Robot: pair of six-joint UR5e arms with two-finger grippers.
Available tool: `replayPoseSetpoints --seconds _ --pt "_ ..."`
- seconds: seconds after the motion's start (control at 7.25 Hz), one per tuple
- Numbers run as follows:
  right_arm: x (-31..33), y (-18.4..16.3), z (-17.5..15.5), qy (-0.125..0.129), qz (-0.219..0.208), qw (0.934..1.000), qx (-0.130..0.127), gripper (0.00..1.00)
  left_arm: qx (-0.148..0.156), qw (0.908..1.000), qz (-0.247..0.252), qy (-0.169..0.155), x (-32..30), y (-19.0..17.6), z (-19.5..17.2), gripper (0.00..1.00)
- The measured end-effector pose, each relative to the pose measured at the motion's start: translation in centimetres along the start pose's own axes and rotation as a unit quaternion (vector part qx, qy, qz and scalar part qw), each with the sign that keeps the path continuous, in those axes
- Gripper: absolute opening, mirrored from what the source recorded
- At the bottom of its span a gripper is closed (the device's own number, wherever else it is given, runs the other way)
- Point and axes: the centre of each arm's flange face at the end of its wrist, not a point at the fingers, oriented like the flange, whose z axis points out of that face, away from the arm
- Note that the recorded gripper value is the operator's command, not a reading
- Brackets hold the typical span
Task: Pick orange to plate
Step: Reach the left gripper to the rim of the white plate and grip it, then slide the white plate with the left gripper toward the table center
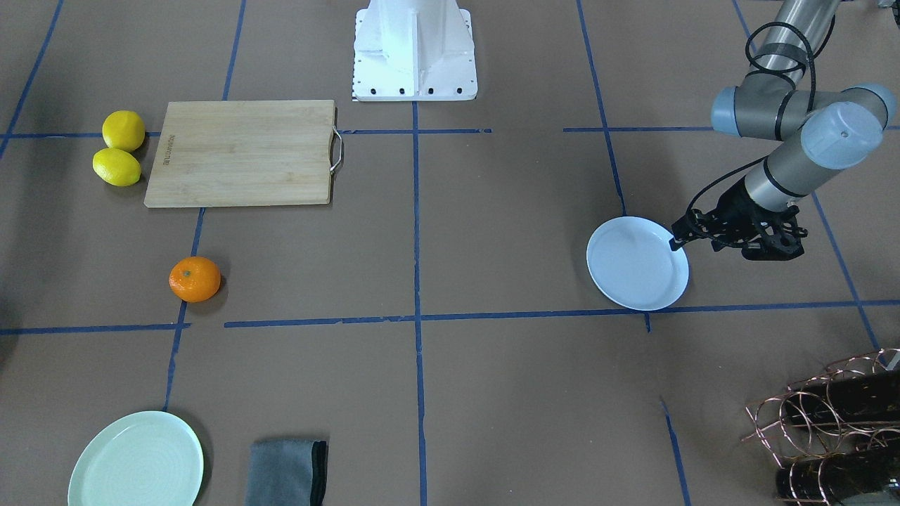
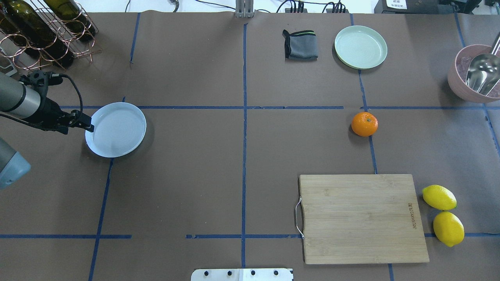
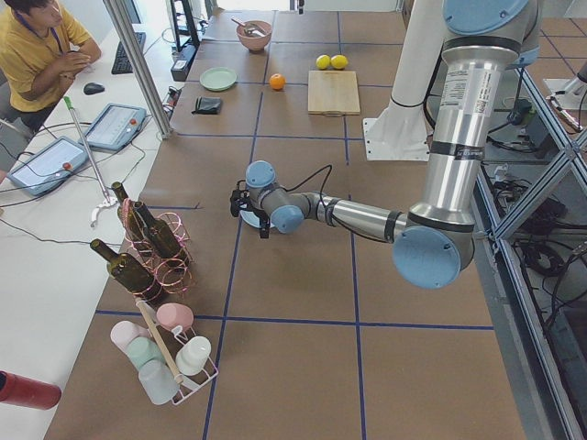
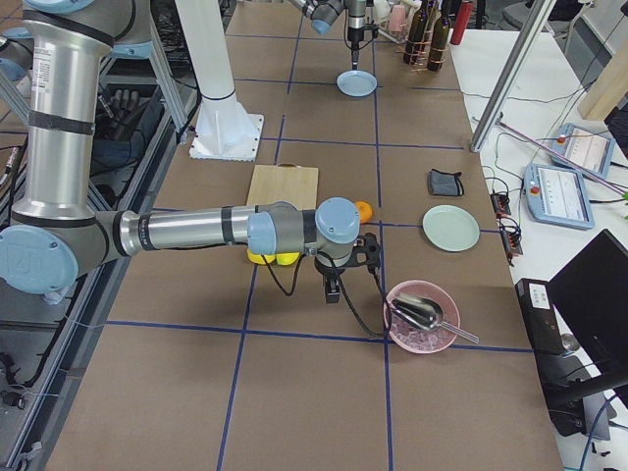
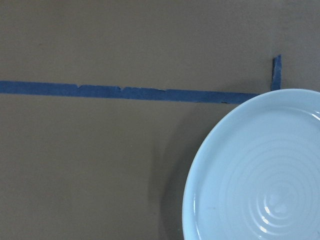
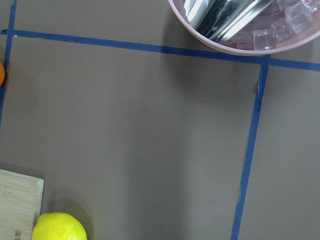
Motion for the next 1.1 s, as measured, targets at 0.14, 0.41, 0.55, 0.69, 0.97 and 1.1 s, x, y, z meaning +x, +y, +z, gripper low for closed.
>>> replayPoseSetpoints --seconds 0.14,0.41,0.55,0.69,0.97,1.1 --pt "0.1 0.0 0.1 0.000 0.001 1.0000 -0.001 1.00 -0.002 1.0000 0.003 -0.003 0.6 -0.3 0.9 0.82" --pt "0.3 0.1 0.2 0.000 0.003 1.0000 -0.003 1.00 -0.006 0.9999 0.008 -0.008 1.4 -0.4 2.3 0.10" --pt "0.3 0.1 0.3 -0.001 0.004 1.0000 -0.003 1.00 -0.008 0.9999 0.010 -0.008 1.8 -0.2 2.7 0.00" --pt "0.3 0.1 0.3 -0.002 0.004 1.0000 -0.003 1.00 -0.009 0.9999 0.011 -0.008 1.9 -0.2 2.9 0.00" --pt "0.3 0.1 0.3 -0.003 0.004 1.0000 -0.003 1.00 -0.007 0.9999 0.011 0.000 2.9 -0.1 2.4 0.00" --pt "0.3 0.1 0.3 -0.003 0.004 1.0000 -0.003 1.00 0.000 0.9999 -0.003 0.016 5.2 -0.5 1.3 0.00"
